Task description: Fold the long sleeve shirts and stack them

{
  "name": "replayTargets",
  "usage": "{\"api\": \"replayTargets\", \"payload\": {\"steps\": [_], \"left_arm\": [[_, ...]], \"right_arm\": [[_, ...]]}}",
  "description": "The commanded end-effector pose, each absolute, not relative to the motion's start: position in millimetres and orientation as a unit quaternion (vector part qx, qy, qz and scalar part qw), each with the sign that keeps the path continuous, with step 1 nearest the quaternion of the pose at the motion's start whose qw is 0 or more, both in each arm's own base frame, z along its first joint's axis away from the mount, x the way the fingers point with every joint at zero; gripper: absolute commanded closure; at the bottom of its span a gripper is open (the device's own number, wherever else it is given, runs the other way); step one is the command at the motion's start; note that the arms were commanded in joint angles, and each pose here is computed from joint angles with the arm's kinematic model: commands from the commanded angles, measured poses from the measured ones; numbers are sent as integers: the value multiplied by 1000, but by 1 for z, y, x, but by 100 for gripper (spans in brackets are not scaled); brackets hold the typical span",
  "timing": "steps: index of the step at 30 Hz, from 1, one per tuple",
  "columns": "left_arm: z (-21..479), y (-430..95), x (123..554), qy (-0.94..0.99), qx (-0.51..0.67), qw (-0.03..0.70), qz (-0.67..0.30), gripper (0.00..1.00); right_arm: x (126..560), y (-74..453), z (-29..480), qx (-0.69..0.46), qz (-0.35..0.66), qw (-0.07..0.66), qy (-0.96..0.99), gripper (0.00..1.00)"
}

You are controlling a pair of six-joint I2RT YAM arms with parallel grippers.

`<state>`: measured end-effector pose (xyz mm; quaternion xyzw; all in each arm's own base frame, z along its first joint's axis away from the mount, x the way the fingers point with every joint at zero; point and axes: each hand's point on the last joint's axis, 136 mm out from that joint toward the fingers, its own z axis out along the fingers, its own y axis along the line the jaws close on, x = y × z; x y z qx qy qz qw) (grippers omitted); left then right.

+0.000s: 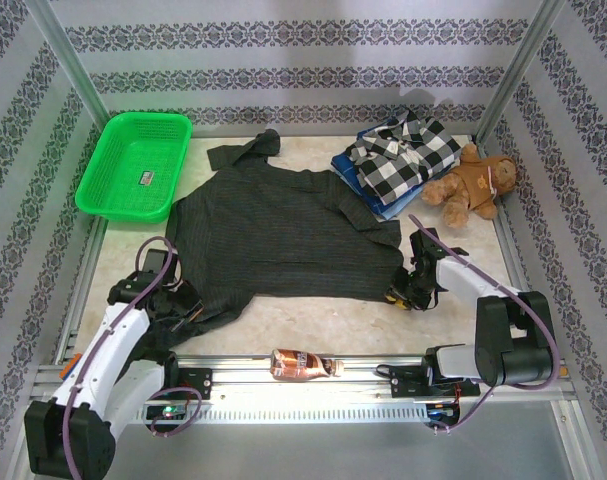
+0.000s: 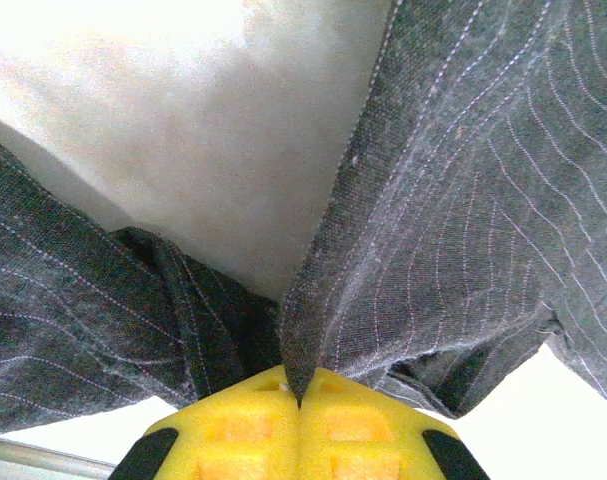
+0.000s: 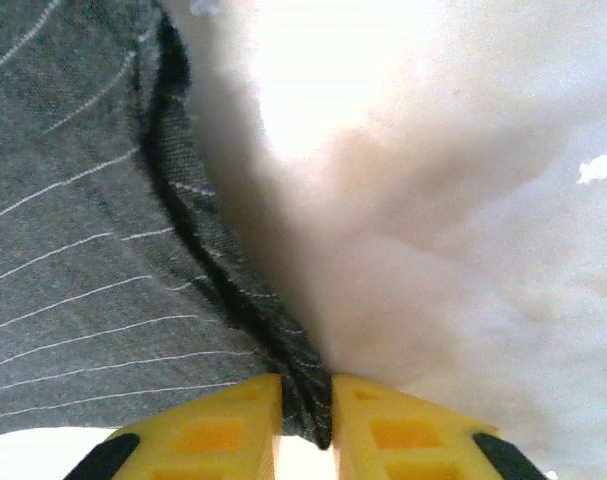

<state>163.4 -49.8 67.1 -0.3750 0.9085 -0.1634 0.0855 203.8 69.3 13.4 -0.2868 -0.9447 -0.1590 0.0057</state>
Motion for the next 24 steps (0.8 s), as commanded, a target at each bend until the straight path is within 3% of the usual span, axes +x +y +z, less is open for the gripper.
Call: {"api": "replayTargets", "payload": {"steps": [1, 5, 15, 24], "left_arm": [[75, -47, 156, 905, -386, 82, -156, 95], [82, -47, 159, 906, -382, 90, -159, 95], [104, -45, 173, 904, -377, 119, -164, 95], [133, -47, 216, 908, -353, 150, -170, 95]], "right_arm": [[225, 78, 21, -273, -180, -22, -945, 89], [228, 79, 26, -268, -179, -24, -947, 100], [238, 75, 57, -270, -196, -54, -941, 100], [270, 66, 94, -265, -222, -92, -934, 100]]}}
